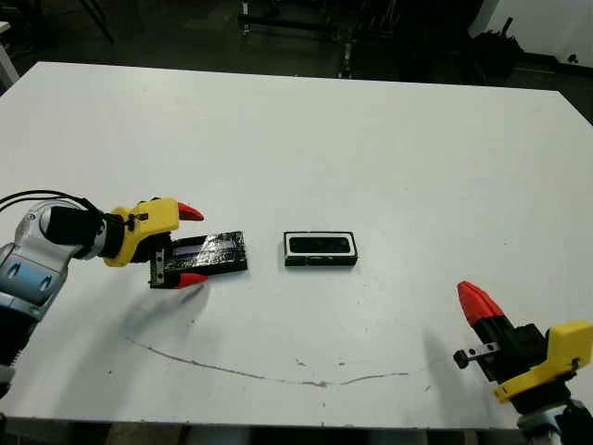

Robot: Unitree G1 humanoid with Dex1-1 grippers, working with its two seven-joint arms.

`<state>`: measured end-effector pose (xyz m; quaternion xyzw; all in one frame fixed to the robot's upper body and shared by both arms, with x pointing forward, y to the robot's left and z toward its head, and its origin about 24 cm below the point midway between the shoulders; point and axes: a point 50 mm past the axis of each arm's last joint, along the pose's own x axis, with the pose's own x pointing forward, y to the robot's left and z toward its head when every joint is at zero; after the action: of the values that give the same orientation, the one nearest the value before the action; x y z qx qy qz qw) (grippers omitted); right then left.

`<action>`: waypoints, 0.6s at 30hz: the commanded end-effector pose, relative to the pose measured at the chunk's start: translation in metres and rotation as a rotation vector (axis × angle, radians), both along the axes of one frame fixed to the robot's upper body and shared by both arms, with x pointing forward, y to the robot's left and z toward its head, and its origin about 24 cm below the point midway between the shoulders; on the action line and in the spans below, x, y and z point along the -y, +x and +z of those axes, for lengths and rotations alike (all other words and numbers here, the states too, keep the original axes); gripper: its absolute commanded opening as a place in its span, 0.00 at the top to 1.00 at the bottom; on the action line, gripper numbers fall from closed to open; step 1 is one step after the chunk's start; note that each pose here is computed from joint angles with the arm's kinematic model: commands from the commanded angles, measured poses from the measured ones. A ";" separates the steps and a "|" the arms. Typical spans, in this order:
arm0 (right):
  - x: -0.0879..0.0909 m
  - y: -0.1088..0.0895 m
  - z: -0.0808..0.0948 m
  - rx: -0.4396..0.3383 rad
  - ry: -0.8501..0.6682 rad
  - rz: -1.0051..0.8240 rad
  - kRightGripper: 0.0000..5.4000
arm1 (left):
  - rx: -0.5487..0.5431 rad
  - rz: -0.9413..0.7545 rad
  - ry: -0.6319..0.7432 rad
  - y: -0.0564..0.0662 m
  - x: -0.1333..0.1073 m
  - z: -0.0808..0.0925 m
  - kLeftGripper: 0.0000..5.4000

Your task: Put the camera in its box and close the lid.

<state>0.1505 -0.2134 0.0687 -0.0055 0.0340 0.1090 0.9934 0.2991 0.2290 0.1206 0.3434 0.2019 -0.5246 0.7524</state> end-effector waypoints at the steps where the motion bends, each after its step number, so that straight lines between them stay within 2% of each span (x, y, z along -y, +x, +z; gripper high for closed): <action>1: 0.002 -0.002 -0.001 -0.008 -0.004 -0.007 1.00 | -0.012 -0.013 0.007 0.003 0.000 -0.002 0.00; 18: 0.000 -0.004 -0.001 -0.001 -0.016 0.000 1.00 | -0.106 0.027 0.001 0.008 -0.005 -0.014 0.00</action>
<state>0.1477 -0.2119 0.0666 -0.0025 0.0362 0.1088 0.9934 0.3067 0.2319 0.1096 0.3211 0.2325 -0.5345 0.7464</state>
